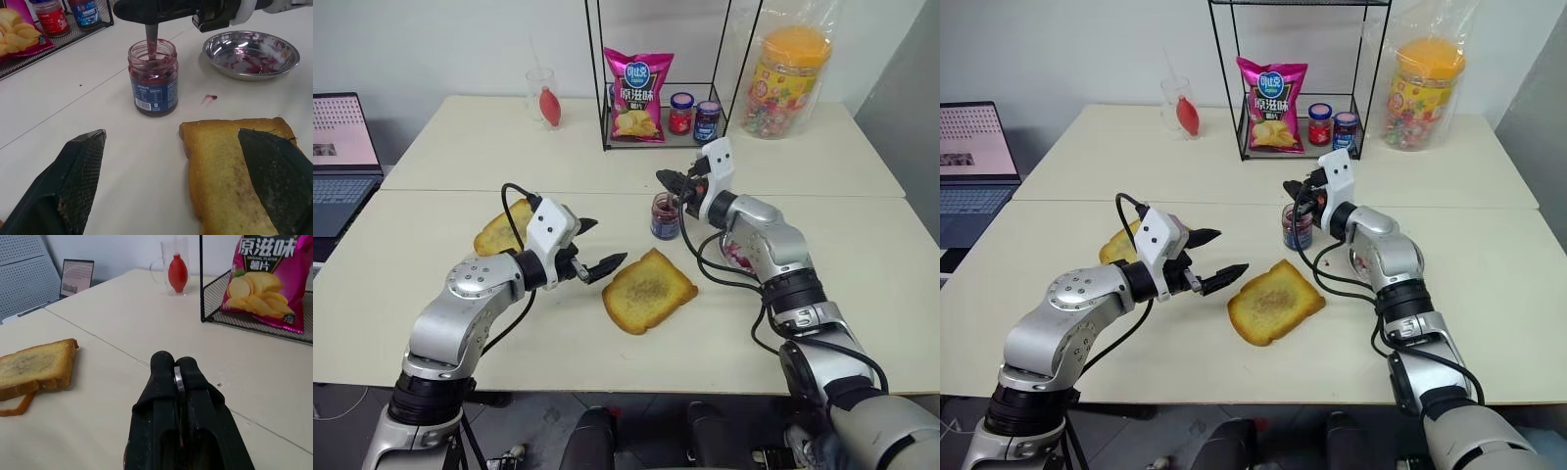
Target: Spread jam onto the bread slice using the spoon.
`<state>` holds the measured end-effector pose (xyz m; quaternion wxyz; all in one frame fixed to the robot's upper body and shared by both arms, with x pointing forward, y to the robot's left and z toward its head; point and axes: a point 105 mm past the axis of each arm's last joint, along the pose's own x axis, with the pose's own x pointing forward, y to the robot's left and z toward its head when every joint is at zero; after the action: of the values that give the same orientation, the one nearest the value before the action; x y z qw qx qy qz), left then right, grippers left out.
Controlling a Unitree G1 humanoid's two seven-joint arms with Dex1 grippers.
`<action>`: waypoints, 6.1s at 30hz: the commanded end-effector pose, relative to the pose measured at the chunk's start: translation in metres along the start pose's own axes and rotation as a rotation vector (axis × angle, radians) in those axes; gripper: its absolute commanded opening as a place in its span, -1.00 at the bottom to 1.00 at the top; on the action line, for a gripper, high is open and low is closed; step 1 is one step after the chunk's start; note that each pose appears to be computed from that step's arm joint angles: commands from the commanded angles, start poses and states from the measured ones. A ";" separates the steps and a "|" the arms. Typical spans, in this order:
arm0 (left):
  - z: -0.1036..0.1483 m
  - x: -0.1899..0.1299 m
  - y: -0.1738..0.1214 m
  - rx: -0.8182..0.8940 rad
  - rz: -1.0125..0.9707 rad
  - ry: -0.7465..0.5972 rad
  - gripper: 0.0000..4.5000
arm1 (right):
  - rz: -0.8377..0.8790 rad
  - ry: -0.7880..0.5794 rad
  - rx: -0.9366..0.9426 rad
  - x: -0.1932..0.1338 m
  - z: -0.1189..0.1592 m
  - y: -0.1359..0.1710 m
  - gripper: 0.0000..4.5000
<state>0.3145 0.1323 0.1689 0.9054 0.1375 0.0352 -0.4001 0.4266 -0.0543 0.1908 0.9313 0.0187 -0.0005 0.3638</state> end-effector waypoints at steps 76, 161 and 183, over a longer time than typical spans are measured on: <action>0.013 -0.016 0.001 0.046 -0.064 -0.064 1.00 | 0.075 -0.234 0.814 -0.044 0.095 -0.009 -0.99; -0.027 -0.069 -0.027 0.278 -0.222 0.112 1.00 | 0.130 0.058 0.464 -0.041 -0.039 0.090 -0.99; -0.023 -0.062 -0.034 0.276 -0.269 0.109 1.00 | 0.069 0.016 0.662 -0.075 -0.009 0.052 -0.99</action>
<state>0.2505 0.1642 0.1406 0.8194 0.2642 0.0620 -0.5048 0.3466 -0.0834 0.1568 0.8804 0.3036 0.1493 0.3324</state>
